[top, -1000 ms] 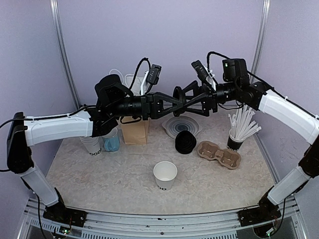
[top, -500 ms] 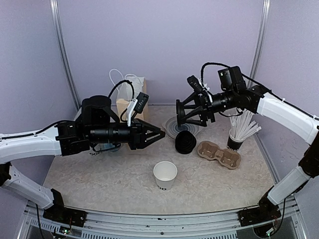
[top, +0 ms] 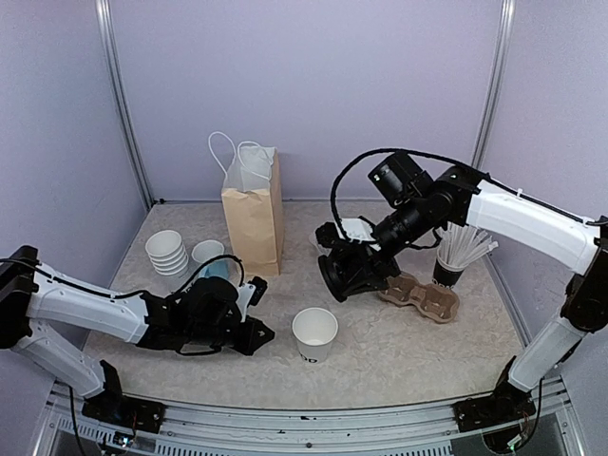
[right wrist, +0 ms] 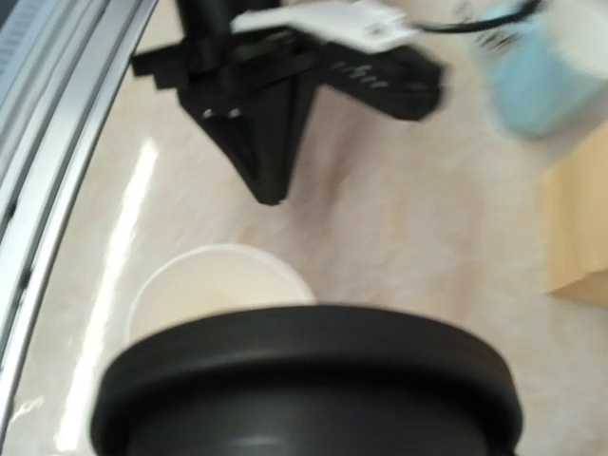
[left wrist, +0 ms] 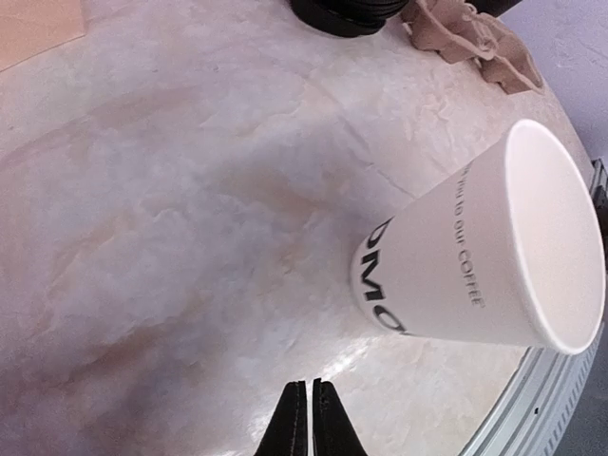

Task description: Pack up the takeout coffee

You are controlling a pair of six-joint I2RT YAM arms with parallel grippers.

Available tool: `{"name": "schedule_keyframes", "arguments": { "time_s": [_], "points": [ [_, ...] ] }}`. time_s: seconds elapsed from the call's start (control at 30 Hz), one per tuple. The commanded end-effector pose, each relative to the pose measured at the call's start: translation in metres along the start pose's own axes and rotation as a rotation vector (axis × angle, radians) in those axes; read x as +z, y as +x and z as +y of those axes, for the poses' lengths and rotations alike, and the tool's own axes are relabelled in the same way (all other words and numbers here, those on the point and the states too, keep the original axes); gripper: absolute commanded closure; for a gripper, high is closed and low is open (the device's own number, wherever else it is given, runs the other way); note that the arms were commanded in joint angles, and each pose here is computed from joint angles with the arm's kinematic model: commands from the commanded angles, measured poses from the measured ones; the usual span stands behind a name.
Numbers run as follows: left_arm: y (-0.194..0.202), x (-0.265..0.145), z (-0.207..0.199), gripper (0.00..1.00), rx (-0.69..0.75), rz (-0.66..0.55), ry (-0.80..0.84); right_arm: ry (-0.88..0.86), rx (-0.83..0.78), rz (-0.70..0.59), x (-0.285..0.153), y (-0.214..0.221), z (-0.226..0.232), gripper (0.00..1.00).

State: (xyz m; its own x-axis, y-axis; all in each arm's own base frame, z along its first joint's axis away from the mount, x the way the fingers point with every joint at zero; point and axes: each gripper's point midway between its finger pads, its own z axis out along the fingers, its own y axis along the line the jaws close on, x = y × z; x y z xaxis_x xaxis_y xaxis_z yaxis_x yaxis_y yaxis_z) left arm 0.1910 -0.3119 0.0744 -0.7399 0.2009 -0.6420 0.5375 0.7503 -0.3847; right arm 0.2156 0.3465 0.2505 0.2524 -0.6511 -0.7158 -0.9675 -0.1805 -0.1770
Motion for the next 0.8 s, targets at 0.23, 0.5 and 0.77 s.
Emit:
{"name": "schedule_keyframes", "arguments": {
  "time_s": [0.23, 0.5, 0.77],
  "points": [
    [-0.016, 0.035, -0.059, 0.95, -0.01, -0.047, 0.263, -0.098, -0.055, 0.244, 0.048, 0.029, 0.031, 0.26],
    [-0.008, 0.05, -0.053, 0.88, -0.028, -0.02, 0.247, -0.131, -0.074, 0.336, 0.063, 0.04, 0.042, 0.28],
    [-0.007, 0.046, -0.044, 0.84, -0.046, -0.026, 0.224, -0.159, -0.091, 0.375, 0.073, 0.039, 0.047, 0.28]
  ]
}}
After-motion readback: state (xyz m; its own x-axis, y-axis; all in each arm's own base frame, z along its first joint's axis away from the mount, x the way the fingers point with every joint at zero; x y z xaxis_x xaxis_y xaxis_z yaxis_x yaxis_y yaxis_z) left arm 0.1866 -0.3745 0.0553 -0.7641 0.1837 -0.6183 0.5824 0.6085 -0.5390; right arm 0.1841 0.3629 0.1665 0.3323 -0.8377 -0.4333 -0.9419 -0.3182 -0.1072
